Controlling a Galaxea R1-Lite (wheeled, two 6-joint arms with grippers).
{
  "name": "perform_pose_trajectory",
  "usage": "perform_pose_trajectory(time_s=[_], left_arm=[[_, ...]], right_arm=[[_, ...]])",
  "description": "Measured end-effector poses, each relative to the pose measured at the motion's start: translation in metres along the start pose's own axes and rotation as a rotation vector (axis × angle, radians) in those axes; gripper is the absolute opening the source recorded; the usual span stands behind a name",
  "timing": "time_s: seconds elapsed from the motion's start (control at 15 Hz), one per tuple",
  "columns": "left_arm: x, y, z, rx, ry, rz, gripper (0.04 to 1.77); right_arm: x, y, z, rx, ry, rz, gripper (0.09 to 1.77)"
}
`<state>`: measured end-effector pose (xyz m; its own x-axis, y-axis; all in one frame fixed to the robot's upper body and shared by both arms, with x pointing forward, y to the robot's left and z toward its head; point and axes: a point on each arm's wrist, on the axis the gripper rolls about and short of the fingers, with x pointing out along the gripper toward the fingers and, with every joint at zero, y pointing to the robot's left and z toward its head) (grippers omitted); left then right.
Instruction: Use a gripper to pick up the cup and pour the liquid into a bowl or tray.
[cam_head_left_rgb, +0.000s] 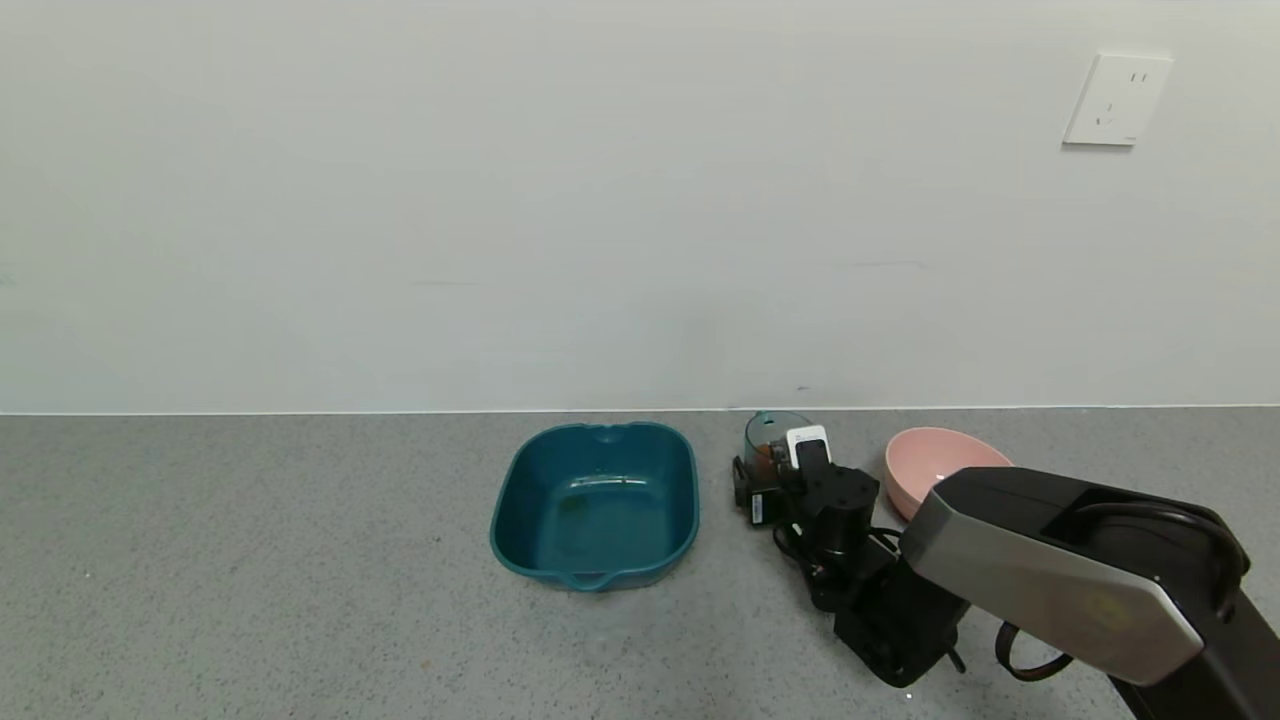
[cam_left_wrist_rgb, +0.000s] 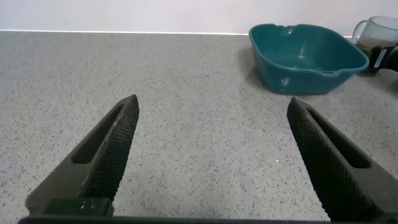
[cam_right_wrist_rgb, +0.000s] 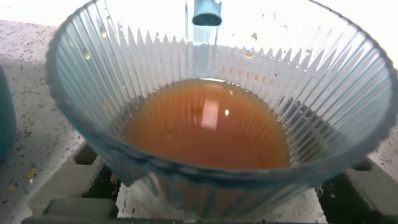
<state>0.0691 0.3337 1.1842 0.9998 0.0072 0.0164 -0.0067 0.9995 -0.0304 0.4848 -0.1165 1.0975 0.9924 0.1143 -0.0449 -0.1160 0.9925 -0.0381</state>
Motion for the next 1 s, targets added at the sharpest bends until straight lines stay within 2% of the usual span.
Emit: perform_pose_trajectory(time_s=[0.07, 0.13, 0.2, 1.0], left_arm=[[0.0000, 0.0000, 0.0000, 0.000, 0.000, 0.000, 1.72], [0.0000, 0.0000, 0.0000, 0.000, 0.000, 0.000, 1.72], [0.0000, 0.0000, 0.0000, 0.000, 0.000, 0.000, 1.72], [0.0000, 0.0000, 0.0000, 0.000, 0.000, 0.000, 1.72]], right_arm=[[-0.0001, 0.0004, 0.0000, 0.000, 0.000, 0.002, 1.66], [-0.0002, 0.0008, 0.0001, 0.000, -0.001, 0.003, 1.46], [-0.0002, 0.0008, 0.0002, 0.000, -0.001, 0.003, 1.41], [-0.0006, 0.0011, 0.0002, -0.006, -0.001, 0.003, 1.39]])
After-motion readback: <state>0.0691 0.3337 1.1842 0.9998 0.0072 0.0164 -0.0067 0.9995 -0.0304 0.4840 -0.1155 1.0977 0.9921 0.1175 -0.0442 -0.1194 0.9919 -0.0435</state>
